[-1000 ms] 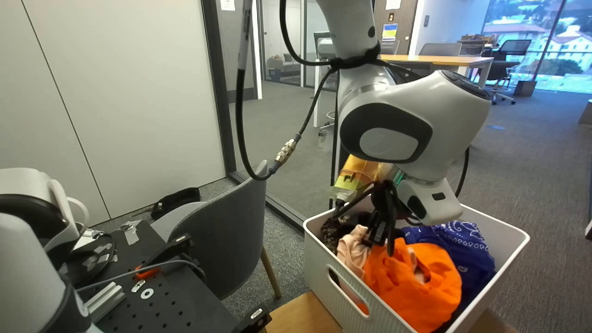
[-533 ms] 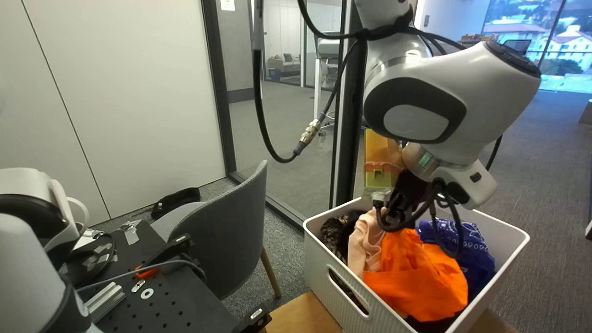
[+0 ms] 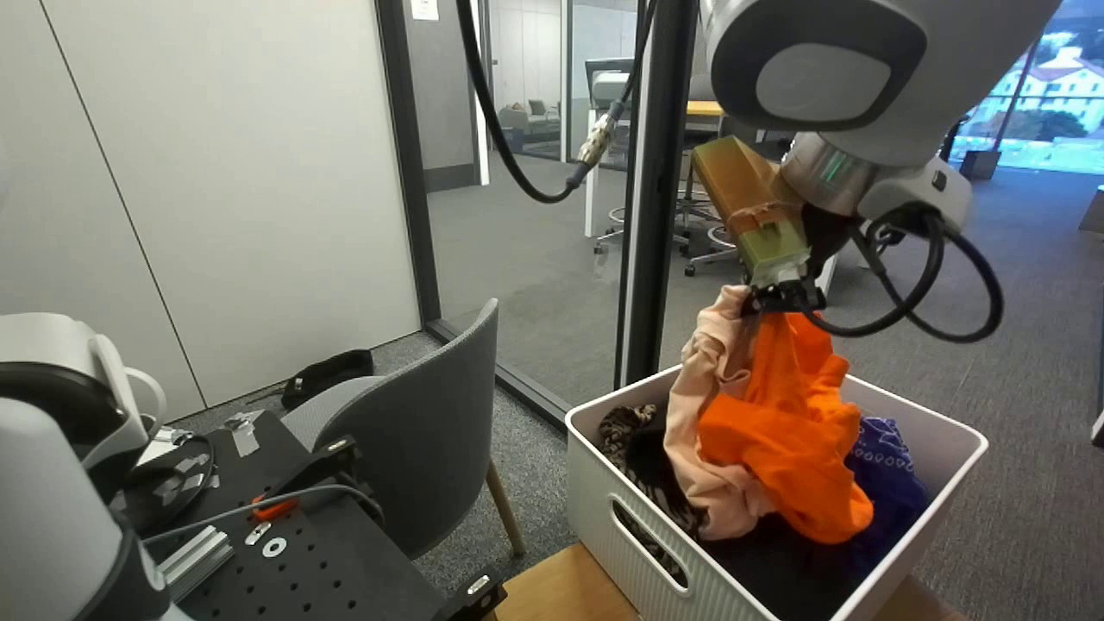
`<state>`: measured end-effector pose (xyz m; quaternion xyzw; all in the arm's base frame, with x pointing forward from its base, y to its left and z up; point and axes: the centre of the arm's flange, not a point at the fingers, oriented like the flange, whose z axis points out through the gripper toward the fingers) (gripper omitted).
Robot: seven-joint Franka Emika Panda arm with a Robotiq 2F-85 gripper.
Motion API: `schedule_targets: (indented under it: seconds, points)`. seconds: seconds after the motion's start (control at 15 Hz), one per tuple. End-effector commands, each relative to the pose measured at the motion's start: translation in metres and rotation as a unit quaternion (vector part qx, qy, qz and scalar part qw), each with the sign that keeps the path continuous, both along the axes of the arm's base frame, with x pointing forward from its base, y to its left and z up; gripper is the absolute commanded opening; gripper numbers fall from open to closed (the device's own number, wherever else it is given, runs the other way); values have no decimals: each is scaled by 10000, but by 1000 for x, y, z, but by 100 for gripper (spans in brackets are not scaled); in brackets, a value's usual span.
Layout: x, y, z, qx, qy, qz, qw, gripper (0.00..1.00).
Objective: Hang the orange and peach clothes in the basket on the back of the chair
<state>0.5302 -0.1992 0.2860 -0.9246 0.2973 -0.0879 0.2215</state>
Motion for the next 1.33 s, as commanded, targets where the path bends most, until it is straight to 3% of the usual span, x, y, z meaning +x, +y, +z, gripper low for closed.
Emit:
schedule_targets:
  seconds: [0.0, 0.4, 0.67, 1.0, 1.27]
  points:
    - [13, 11, 48, -97, -477, 639, 9968, 8]
    - [13, 7, 75, -270, -844, 1000, 9910, 8]
    - [33, 42, 104, -518, -991, 1615, 9805, 8]
    - [43, 122, 145, -719, -1278, 2750, 9502, 7]
    - [34, 188, 180, -929, -1502, 3637, 9146, 7]
